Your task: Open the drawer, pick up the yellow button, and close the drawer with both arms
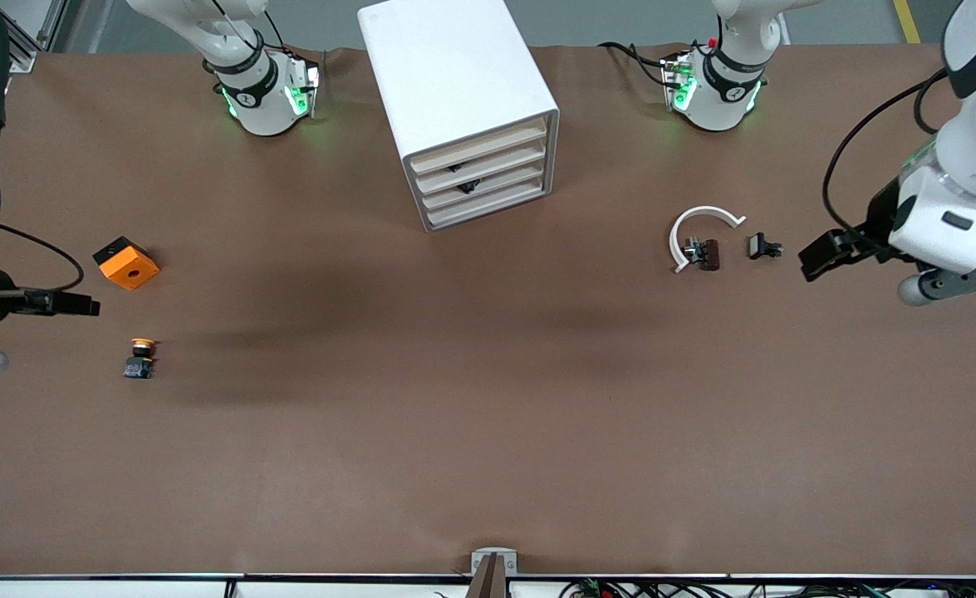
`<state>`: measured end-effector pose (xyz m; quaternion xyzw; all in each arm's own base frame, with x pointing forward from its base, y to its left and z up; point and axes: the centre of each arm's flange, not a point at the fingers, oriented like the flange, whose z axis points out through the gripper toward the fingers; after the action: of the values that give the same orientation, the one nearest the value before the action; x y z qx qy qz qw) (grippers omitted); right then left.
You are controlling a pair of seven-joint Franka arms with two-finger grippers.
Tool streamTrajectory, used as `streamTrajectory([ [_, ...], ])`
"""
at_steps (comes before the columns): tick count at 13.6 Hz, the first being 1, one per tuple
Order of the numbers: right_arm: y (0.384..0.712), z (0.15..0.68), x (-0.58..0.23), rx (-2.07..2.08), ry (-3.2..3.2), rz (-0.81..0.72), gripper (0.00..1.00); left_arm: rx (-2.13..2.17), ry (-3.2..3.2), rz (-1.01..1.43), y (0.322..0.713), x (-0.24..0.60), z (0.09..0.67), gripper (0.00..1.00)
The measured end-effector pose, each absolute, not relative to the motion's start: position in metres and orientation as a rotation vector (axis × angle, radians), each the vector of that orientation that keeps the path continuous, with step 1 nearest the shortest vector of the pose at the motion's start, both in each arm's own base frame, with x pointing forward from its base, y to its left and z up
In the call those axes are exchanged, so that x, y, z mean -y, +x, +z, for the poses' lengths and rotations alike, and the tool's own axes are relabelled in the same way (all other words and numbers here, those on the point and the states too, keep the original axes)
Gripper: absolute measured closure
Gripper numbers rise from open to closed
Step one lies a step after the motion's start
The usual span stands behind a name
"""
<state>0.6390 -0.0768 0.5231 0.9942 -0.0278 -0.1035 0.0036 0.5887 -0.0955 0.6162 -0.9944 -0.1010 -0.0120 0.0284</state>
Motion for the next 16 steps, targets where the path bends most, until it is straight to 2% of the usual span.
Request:
streamTrajectory([
  [4, 0.633, 0.581, 0.075, 0.082, 3.084, -0.197, 0.0, 0.198, -3.093, -0.022, 0.557, 0.076, 0.63, 0.0],
  [8, 0.622, 0.613, 0.073, 0.087, 3.085, -0.181, 0.0, 0.152, -3.09, -0.001, 0.533, 0.063, 0.63, 0.0],
  [11, 0.617, 0.62, 0.061, 0.059, 3.087, -0.208, 0.0, 0.112, -3.089, 0.007, 0.527, 0.065, 0.628, 0.0],
  [16, 0.587, 0.67, 0.054, 0.049, 3.097, -0.129, 0.0, 0.032, -3.089, 0.018, 0.525, 0.069, 0.627, 0.0],
])
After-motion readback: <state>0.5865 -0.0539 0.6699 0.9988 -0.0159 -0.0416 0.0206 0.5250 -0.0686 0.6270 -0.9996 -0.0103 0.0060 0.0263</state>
